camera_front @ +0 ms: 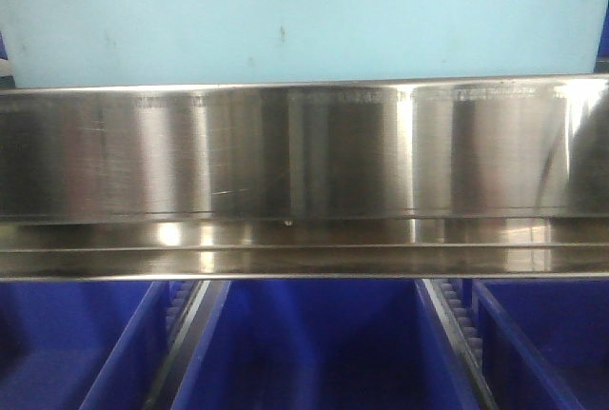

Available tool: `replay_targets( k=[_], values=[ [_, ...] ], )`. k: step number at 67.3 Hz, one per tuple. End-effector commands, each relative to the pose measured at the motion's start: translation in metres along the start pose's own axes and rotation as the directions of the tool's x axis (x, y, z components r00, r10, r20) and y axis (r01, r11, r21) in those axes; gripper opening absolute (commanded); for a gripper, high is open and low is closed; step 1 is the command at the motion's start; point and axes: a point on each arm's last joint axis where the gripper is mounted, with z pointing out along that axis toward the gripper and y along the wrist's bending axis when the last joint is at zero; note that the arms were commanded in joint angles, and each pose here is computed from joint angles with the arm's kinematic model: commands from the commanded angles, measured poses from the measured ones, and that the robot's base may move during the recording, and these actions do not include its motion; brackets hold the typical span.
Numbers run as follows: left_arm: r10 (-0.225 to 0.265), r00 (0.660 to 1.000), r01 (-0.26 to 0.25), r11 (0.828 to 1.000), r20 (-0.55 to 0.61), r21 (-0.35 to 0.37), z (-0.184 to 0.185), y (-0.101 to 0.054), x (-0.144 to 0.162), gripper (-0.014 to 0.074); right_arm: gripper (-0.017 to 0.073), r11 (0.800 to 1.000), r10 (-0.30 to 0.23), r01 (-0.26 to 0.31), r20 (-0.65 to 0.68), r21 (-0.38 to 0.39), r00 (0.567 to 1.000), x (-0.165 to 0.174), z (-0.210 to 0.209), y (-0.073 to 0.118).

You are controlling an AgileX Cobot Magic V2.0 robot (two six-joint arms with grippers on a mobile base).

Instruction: Move two blue bins to right shelf middle

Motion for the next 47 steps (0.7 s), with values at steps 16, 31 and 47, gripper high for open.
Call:
replay_targets(
  k=[16,31,47],
  values=[
    [-0.007,1.000,0.007,1.000,0.017,0.021,0.000,-0.001,-0.002,0.0326,0.0414,1.000,-0.008,0.008,0.007,0.004,1.000,0.000,0.001,-0.001],
    [0.005,1.000,-0.005,1.000,0.010,0.017,0.000,-0.001,-0.001,0.0326,0.0414,1.000,-0.008,0.008,0.007,0.004,1.000,0.000,0.001,-0.001],
    [0.007,1.000,-0.007,1.000,0.005,0.014,0.000,-0.001,-0.001,0.0326,0.0414,1.000,0.002,-0.001,0.030,-0.020,1.000,0.000,-0.010,-0.002]
  ],
)
